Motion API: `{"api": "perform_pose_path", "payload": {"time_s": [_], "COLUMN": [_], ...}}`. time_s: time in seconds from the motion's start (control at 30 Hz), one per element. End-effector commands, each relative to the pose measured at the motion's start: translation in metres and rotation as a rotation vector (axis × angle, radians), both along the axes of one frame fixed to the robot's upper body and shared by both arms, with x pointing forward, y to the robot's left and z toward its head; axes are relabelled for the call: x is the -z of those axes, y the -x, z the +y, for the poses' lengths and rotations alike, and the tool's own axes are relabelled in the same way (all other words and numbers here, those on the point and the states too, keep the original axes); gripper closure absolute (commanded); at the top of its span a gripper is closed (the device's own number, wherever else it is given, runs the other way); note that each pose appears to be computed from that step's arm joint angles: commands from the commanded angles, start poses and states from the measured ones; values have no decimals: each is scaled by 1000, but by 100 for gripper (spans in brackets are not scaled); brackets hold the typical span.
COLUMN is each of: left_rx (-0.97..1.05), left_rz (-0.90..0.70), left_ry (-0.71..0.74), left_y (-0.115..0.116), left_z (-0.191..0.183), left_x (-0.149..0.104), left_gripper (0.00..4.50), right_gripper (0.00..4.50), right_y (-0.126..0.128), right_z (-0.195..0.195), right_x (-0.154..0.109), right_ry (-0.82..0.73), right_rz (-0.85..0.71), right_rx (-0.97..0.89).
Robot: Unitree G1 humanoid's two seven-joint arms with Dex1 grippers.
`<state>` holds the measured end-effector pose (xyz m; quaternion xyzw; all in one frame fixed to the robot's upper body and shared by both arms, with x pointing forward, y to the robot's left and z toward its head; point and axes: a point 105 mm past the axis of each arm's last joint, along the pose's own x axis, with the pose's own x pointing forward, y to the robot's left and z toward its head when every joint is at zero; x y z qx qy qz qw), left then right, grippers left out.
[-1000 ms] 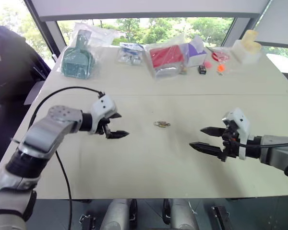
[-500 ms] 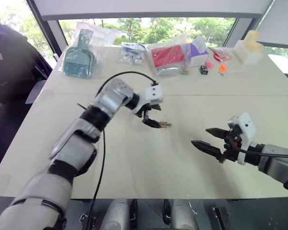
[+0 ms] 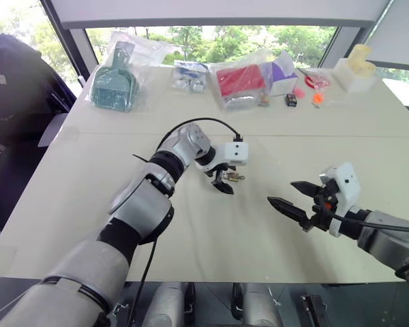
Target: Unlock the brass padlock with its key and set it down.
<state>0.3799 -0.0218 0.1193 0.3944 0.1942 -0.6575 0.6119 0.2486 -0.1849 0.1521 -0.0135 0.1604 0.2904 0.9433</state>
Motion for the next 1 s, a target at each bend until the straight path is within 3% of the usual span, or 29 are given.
{"api": "perform_pose_path", "payload": {"time_s": [0.03, 0.1, 0.27, 0.33, 0.4, 0.5, 0.67, 0.83, 1.0], "left_rx": [-4, -18, -17, -5, 10, 66, 168, 173, 123], "left_rz": [-13, -5, -29, -84, -109, -176, -215, -241, -327], "left_ry": [-40, -56, -64, -65, 37, 263, 475, 620, 668], "left_y": [-1, -1, -1, -3, -3, -6, 7, 32, 46], "left_z": [4, 6, 8, 6, -5, -11, -1, 10, 14], "left_x": [4, 10, 19, 22, 11, -39, -98, -118, -123], "left_gripper": [75, 145, 377, 379, 379, 379, 379, 379, 379], "right_gripper": [0, 0, 0, 0, 0, 0, 0, 0, 0], "right_y": [1, 0, 1, 2, 0, -12, -25, -43, -51], "right_z": [4, 6, 8, 9, 12, 19, 26, 20, 20], "right_x": [-11, -10, -9, -6, -4, -21, -56, -74, -90], "right_ry": [-8, -13, -18, -17, -32, -147, -331, -452, -528], "right_rz": [-61, -60, -51, -37, -23, -66, -146, -158, -175], "right_rx": [-4, -7, -15, -28, -41, -39, -38, 3, -6]}}
